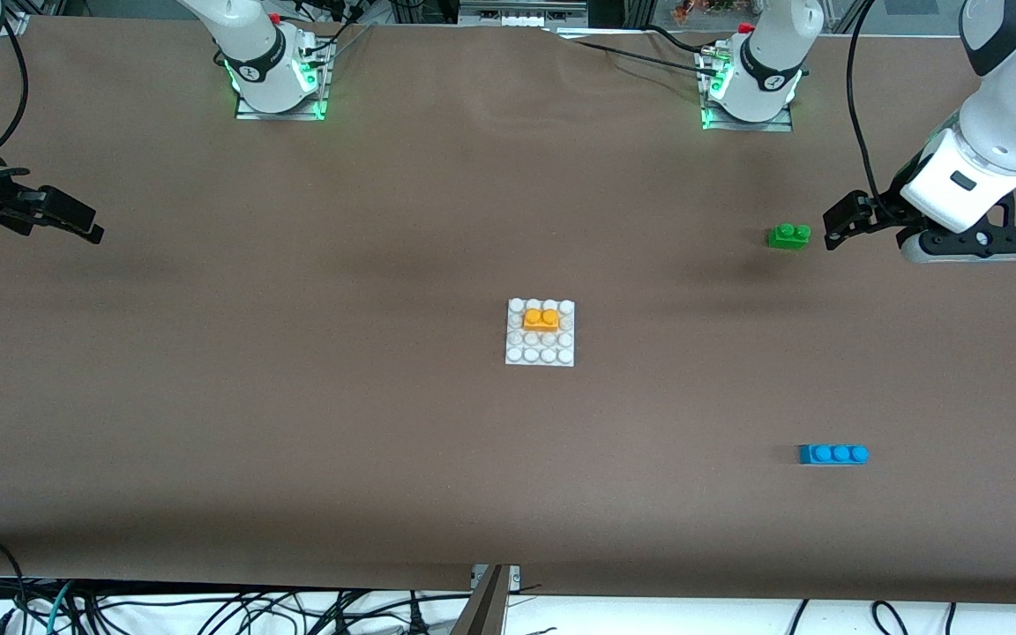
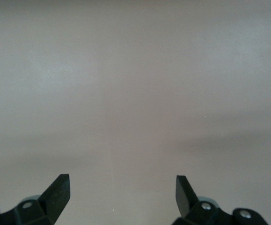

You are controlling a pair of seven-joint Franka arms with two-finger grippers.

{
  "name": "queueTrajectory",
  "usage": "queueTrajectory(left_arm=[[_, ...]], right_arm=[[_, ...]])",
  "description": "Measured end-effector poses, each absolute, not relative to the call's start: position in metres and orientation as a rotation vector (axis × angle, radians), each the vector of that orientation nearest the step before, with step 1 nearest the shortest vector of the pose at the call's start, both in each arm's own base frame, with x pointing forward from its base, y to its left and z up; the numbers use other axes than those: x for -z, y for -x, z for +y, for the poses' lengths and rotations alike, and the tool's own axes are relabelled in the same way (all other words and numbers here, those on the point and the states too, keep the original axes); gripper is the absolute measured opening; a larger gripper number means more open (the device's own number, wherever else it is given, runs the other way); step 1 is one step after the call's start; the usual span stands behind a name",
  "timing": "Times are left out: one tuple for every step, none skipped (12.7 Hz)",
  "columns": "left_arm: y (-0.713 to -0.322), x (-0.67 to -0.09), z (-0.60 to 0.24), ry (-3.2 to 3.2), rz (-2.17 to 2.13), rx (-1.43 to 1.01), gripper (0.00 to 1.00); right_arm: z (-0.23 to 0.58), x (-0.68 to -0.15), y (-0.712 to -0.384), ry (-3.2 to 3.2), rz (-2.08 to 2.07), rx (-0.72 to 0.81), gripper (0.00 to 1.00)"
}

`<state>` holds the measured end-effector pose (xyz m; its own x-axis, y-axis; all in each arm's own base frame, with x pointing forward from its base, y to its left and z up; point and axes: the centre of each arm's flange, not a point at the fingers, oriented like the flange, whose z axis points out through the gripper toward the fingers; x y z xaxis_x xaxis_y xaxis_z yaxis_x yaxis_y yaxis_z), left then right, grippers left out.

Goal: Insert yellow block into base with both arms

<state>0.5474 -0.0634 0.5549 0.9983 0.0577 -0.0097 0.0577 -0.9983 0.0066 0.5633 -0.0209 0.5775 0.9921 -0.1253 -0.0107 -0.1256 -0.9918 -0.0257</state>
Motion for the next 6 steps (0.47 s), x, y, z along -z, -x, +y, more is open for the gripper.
queueTrajectory(left_arm=[[-0.5471,-0.5548,-0.0631,-3.134,0.091,0.019,1.0],[-0.547,-0.5549,-0.0629,-3.134,0.092,0.02,1.0],[-0.5469,-0.5548,-0.0621,-3.134,0.094,0.022,1.0],[-0.5466,-0.5545,-0.0608,-3.134,0.098,0.027,1.0],[-0.5462,-0.5543,-0.0599,-3.134,0.1,0.034,1.0],[-0.5459,-0.5541,-0.0598,-3.135,0.1,0.037,1.0]], right_arm=[[-0.0209,-0.5775,-0.5633,3.109,0.196,-0.014,1.0],[-0.0209,-0.5775,-0.5633,3.109,0.196,-0.014,1.0],[-0.0209,-0.5775,-0.5633,3.109,0.196,-0.014,1.0],[-0.0208,-0.5775,-0.5633,3.109,0.196,-0.014,1.0],[-0.0206,-0.5775,-0.5634,3.109,0.195,-0.014,1.0],[-0.0204,-0.5775,-0.5634,3.109,0.194,-0.014,1.0]])
